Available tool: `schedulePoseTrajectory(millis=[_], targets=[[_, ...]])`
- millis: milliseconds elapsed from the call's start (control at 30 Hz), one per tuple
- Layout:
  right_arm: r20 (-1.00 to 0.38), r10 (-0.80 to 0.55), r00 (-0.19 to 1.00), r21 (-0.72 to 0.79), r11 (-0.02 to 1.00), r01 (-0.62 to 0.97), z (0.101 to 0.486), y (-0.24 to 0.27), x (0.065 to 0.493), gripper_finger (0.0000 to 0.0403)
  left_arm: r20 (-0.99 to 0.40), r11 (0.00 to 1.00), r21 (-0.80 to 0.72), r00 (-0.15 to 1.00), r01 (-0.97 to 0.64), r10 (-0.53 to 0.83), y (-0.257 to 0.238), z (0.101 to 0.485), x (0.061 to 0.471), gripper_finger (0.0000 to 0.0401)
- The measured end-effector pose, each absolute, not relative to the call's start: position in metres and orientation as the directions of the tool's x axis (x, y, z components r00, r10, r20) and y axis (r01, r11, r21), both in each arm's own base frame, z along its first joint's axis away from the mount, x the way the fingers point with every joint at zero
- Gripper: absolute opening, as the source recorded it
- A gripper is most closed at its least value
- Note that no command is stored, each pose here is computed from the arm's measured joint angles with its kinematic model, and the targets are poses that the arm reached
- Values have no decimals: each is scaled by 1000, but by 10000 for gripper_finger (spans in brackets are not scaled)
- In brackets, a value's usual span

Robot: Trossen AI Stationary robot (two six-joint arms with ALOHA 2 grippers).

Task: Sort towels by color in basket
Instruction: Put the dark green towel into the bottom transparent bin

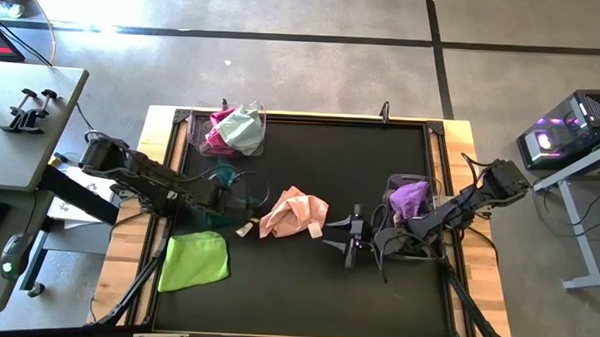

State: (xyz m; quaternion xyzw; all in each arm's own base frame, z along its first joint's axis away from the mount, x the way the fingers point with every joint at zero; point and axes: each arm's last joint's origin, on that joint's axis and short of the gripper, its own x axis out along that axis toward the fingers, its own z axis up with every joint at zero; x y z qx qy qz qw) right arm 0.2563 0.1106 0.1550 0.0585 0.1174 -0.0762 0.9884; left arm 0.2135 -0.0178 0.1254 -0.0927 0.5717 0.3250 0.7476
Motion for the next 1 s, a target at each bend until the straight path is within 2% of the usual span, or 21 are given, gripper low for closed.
schedulePoseTrajectory(millis=[167,400,767,1000], targets=[[-241,-137,961,103,981,166,155,111,256,217,-909,778,173,206,-604,362,-19,127,220,5],[-239,-142,960,115,978,174,155,110,256,217,-897,789,160,247,-593,368,-18,144,212,1],[-231,-178,957,146,966,215,156,103,259,217,-756,818,163,463,-552,463,-24,185,203,0],[-216,-218,952,152,955,253,158,89,265,217,-662,802,209,522,-559,537,-31,198,196,0]])
